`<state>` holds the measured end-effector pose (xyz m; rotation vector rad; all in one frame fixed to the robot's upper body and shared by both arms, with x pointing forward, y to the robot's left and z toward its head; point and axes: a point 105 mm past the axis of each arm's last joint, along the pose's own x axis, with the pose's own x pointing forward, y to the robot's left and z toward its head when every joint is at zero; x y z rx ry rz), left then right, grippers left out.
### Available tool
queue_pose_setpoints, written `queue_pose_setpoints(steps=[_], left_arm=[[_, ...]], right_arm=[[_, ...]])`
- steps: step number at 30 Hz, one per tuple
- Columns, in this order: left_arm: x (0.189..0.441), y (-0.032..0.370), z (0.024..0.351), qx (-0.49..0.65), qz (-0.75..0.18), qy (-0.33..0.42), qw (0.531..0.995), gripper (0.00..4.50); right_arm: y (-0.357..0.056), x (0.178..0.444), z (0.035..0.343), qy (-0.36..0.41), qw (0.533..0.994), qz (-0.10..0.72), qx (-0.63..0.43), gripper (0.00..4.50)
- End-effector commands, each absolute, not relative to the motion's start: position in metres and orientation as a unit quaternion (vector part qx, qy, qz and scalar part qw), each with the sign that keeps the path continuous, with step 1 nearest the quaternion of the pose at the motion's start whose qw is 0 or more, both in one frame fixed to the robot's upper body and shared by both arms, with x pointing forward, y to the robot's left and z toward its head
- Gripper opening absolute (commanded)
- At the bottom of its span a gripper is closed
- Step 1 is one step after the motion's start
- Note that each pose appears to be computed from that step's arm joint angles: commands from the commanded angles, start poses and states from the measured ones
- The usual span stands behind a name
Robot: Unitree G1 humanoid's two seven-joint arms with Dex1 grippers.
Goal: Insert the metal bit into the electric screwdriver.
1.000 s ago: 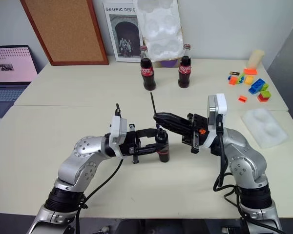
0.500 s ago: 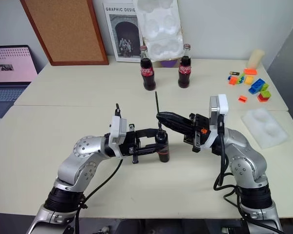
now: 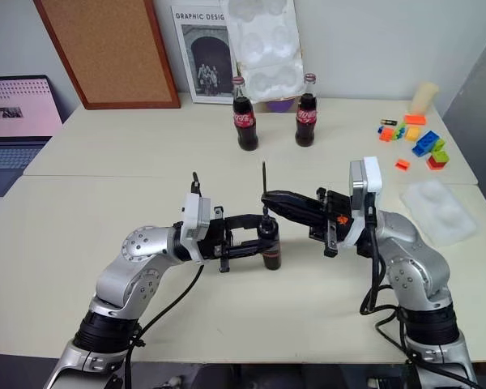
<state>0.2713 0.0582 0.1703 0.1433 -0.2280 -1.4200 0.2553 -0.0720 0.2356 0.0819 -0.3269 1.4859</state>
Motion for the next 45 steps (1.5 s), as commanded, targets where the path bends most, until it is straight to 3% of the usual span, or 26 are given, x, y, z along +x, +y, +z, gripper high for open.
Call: queue_pose_setpoints(steps=[1,17,33,45], left_arm=[[0.269,0.057,0.168,0.078,-0.658,-0.099,0.743,1.62],[0.269,0.058,0.166,0.084,-0.658,-0.098,0.742,1.62],[0.269,0.058,0.165,0.089,-0.661,-0.096,0.739,1.62],[0.269,0.058,0.164,0.091,-0.664,-0.094,0.737,1.62]], right_arm=[[-0.072,0.261,0.231,-0.104,0.712,0.694,-0.006,0.0],[-0.076,0.267,0.245,-0.033,0.662,0.745,-0.076,0.0],[-0.072,0.252,0.278,-0.066,0.624,0.773,-0.089,0.0],[-0.07,0.255,0.273,-0.055,0.604,0.787,-0.114,0.0]])
